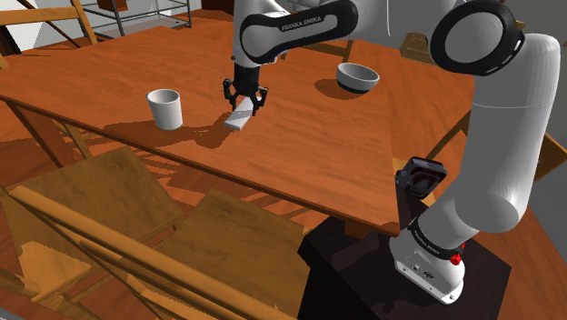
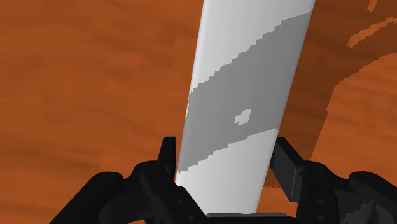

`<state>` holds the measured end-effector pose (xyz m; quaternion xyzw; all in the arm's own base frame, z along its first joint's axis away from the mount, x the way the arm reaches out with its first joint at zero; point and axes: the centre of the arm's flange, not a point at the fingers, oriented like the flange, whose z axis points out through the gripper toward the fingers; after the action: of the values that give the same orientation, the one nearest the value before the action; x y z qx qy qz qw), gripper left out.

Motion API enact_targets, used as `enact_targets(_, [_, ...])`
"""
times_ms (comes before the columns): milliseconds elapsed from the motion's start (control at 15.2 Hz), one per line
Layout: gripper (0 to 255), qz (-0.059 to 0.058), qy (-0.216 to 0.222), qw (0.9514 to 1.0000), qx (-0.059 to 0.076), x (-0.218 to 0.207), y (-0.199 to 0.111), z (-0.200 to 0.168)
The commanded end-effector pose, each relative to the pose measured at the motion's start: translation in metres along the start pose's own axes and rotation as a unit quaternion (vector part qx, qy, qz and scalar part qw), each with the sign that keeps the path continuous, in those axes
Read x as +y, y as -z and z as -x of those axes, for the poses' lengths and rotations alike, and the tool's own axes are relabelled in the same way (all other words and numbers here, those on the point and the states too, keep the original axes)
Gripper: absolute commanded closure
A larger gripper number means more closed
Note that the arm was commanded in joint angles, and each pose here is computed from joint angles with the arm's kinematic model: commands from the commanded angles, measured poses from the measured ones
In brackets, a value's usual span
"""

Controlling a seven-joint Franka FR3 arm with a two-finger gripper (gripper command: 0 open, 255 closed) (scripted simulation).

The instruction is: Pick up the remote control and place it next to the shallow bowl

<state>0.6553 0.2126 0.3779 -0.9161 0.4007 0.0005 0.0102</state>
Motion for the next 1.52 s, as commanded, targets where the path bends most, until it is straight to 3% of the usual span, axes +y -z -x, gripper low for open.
enact_targets(0, [255, 0.000, 0.000, 1.0000, 0.000, 0.000, 0.011, 0.001])
enact_targets(1254, [255, 0.000, 0.000, 1.0000, 0.000, -0.002, 0.107, 0.001])
enact_targets(1452, [255, 0.000, 0.000, 1.0000, 0.000, 0.030, 0.108, -0.022])
